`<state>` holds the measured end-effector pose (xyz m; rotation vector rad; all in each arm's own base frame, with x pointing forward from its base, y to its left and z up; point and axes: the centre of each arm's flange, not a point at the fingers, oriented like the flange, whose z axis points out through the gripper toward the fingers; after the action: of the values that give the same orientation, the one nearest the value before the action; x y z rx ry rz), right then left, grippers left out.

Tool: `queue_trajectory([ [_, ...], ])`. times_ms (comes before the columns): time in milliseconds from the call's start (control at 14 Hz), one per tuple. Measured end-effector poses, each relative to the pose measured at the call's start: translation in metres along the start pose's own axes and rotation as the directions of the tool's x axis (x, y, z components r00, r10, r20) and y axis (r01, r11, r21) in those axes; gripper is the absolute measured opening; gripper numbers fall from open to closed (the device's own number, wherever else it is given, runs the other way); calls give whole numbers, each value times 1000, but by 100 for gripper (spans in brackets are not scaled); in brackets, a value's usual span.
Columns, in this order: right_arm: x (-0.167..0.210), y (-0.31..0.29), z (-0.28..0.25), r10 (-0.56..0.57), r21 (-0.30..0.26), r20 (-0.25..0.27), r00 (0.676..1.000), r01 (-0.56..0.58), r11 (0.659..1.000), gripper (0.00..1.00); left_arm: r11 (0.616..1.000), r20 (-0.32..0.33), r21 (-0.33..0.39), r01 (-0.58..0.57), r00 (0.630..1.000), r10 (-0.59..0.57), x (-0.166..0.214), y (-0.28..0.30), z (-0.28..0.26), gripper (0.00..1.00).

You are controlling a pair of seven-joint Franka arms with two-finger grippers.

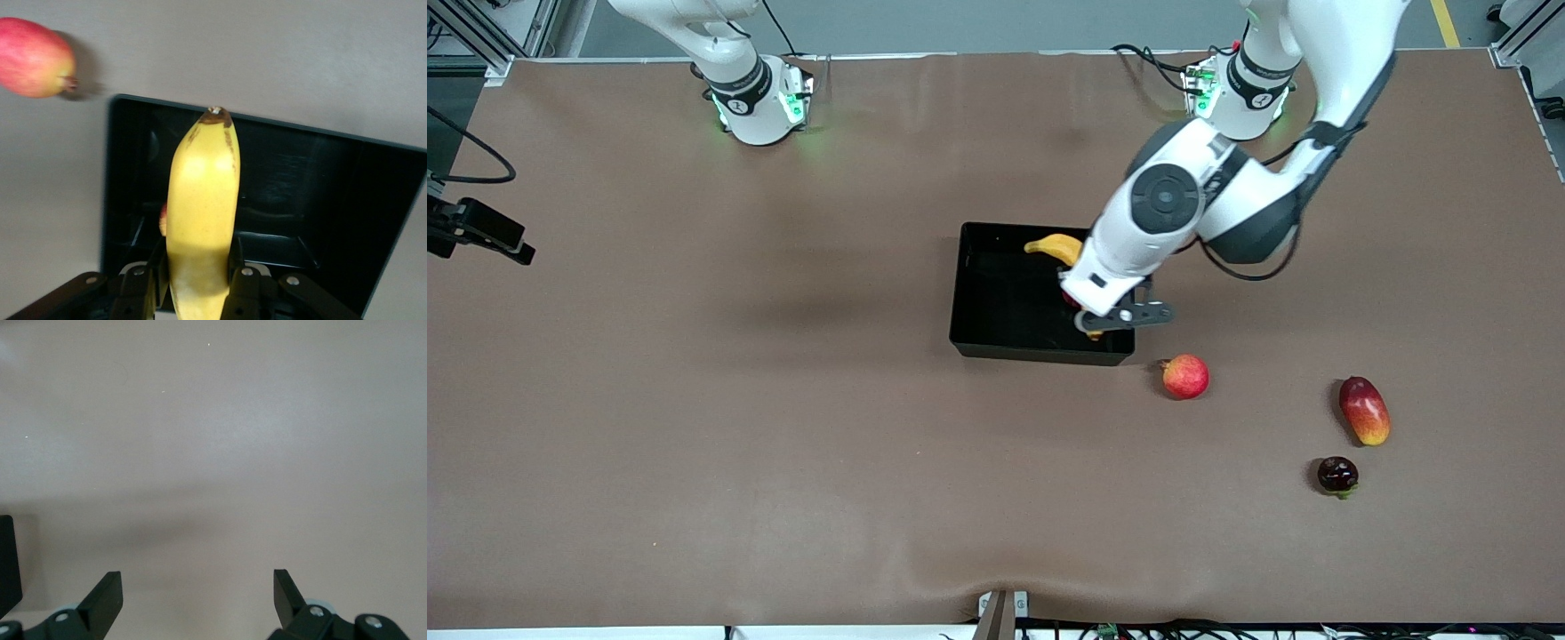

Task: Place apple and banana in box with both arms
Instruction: 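Carry the banana into the black box with the left gripper, then open the left gripper to release the banana and lift away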

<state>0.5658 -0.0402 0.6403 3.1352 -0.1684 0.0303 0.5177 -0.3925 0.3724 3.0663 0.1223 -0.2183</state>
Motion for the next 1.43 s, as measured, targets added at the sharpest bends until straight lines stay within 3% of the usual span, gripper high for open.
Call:
queue_trajectory([
  [429, 0, 0, 0, 0, 0, 0, 1000, 0, 1000, 100, 999, -65, 37, 4, 998, -2, -30, 59, 67, 38],
  [786, 0, 0, 0, 1, 0, 0, 1000, -1, 1000, 100, 999, -42, 29, -40, 998, 41, -43, 83, 119, 38],
  [1071, 0, 1, 0, 1, 0, 0, 1000, -1, 1000, 100, 996, -56, 64, -59, 996, 63, -50, 92, 156, 38],
  [1214, 0, 1, 0, 1, 0, 0, 1000, -1, 1000, 100, 996, -73, 69, -63, 995, 68, -49, 94, 174, 41],
  [1429, 0, 0, 0, 0, 0, 0, 1000, 0, 1000, 100, 997, -95, 60, -50, 994, 56, -38, 93, 172, 66],
])
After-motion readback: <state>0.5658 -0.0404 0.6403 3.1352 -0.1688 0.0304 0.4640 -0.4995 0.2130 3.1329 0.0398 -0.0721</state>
